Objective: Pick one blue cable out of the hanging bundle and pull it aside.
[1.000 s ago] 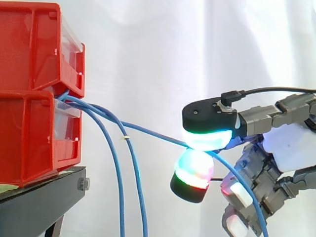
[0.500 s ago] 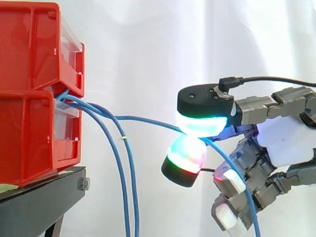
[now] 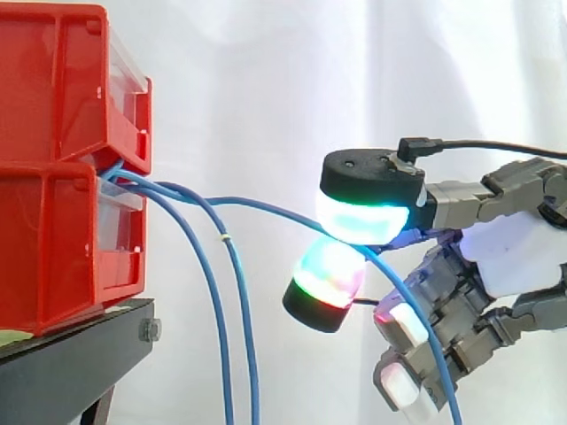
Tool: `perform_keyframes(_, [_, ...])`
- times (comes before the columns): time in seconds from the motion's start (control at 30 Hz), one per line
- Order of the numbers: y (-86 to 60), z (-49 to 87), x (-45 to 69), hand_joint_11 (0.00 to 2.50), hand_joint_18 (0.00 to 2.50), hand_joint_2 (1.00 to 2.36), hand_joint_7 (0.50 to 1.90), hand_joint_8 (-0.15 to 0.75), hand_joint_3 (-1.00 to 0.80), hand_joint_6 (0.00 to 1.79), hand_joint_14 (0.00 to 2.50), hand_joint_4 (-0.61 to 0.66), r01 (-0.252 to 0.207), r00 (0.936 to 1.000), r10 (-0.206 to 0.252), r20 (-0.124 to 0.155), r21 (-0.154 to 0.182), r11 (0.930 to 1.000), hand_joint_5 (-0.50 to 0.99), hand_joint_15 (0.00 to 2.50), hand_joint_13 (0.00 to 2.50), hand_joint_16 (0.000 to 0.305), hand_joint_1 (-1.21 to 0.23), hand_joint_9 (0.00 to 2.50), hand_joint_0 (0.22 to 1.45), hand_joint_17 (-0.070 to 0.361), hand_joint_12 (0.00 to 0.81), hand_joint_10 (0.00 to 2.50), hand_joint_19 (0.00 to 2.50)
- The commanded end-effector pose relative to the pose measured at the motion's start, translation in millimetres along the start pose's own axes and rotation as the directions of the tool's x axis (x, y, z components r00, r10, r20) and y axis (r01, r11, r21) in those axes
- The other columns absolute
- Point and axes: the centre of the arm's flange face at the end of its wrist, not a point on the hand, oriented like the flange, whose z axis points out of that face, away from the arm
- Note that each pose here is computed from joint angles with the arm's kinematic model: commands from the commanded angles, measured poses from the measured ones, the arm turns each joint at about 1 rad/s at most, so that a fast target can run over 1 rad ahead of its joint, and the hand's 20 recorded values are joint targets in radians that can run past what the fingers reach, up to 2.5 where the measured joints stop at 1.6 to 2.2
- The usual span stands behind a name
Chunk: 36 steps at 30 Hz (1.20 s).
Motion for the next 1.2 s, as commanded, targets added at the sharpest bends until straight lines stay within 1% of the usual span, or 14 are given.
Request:
perform_keyframes(0.0, [-0.1,-0.1,0.3,0.85,0.73,1.01,0.91,0.234,-0.42,0.99,0.03,-0.15,-0.008,1.0,0.008,0.0,0.001,1.0,-0.14,0.63,0.9,0.048,-0.81,1.14,0.71,0.108,0.311,0.02,0.48])
perform_keyframes(0.03, [-0.1,-0.1,0.3,0.85,0.73,1.01,0.95,0.233,-0.41,0.98,0.03,-0.14,-0.01,1.0,0.01,0.0,0.001,1.0,-0.14,0.63,0.9,0.048,-0.81,1.14,0.71,0.108,0.311,0.03,0.48])
perform_keyframes(0.13, [-0.1,-0.1,0.3,0.85,0.73,1.01,1.0,0.24,-0.36,0.98,0.02,-0.13,-0.014,0.9999,0.014,0.0,0.001,0.9999,-0.13,0.63,0.9,0.048,-0.79,1.15,0.71,0.109,0.312,0.03,0.48])
perform_keyframes(0.27, [-0.3,0.3,-0.8,0.85,0.73,1.02,1.01,0.244,-0.28,0.99,0.03,-0.13,-0.024,0.9997,0.024,0.001,0.001,0.9997,-0.12,0.64,0.9,0.048,-0.79,1.15,0.7,0.109,0.313,0.03,0.49])
perform_keyframes(0.43, [-0.6,0.0,-1.1,0.83,0.72,1.02,1.16,0.237,-0.1,0.98,0.02,-0.19,-0.044,0.999,0.044,0.003,0.003,0.999,-0.1,0.64,0.93,0.048,-0.86,1.21,0.74,0.107,0.305,0.03,0.52])
perform_keyframes(0.5, [-0.5,-0.5,-0.1,0.83,0.73,1.02,1.18,0.229,-0.07,0.98,0.03,-0.19,-0.047,0.9989,0.047,0.001,0.004,0.9989,-0.1,0.63,0.94,0.048,-0.86,1.23,0.74,0.107,0.306,0.03,0.51])
perform_keyframes(0.57, [-1.1,-0.5,-1.4,0.83,0.73,1.02,1.18,0.233,-0.05,0.98,0.03,-0.19,-0.051,0.9987,0.051,0.002,0.008,0.9987,-0.09,0.63,0.94,0.047,-0.87,1.24,0.75,0.106,0.301,0.03,0.52])
perform_keyframes(0.77, [-1.8,-1.1,-0.4,0.82,0.73,1.02,1.18,0.234,-0.03,0.98,0.02,-0.2,-0.056,0.9984,0.056,0.001,0.011,0.9984,-0.09,0.64,0.95,0.047,-0.87,1.25,0.76,0.106,0.301,0.03,0.52])
perform_keyframes(1.17, [-0.5,-0.5,0.1,0.83,0.74,1.02,1.16,0.242,-0.03,0.99,0.03,-0.17,-0.056,0.9984,0.056,0.0,0.004,0.9984,-0.09,0.63,0.95,0.047,-0.87,1.24,0.76,0.107,0.305,0.03,0.51])
